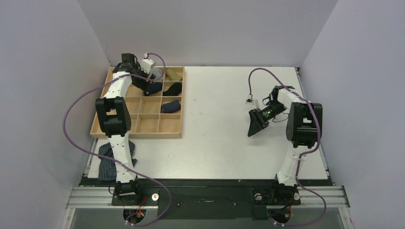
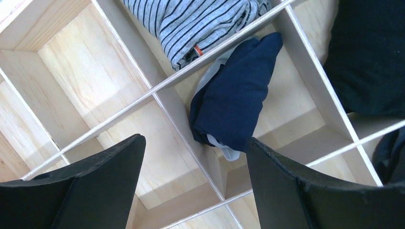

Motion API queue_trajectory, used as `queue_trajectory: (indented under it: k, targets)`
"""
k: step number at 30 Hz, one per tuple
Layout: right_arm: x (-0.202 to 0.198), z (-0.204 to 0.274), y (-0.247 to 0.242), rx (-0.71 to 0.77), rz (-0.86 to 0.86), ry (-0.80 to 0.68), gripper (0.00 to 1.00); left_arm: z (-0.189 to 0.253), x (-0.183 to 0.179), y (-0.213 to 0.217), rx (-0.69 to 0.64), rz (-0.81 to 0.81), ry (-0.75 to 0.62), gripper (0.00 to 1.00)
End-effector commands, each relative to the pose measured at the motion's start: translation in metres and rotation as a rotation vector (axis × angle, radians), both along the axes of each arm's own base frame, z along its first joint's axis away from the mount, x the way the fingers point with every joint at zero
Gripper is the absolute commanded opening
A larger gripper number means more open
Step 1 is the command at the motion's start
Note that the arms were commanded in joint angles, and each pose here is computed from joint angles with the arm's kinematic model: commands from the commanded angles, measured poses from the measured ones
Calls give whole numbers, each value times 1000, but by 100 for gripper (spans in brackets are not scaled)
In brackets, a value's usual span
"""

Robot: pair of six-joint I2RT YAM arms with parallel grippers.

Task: Roll the underwear
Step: Place the underwear in the storage box.

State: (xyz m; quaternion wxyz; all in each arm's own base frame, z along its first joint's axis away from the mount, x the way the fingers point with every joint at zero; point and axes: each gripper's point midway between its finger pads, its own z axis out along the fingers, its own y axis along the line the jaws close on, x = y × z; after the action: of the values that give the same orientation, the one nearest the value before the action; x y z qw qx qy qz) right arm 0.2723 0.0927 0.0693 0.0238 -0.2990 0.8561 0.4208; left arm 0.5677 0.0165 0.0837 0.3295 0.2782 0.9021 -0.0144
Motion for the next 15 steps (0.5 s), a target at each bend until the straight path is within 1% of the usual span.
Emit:
queue_trajectory:
  k: [1,5,9,15]
  targets:
    - [8,12,4,48,-5,-45,52,7,22,1,20,40,-68,75]
    - [8,13,3,48,-9,-47,52,-7,23,3,67,52,-53,75]
    - [8,13,1,52,-13,-45,52,-18,21,5,84,60,-41,75]
    - [9,16,1,54,-14,-53,52,-8,18,1,60,61,-62,76]
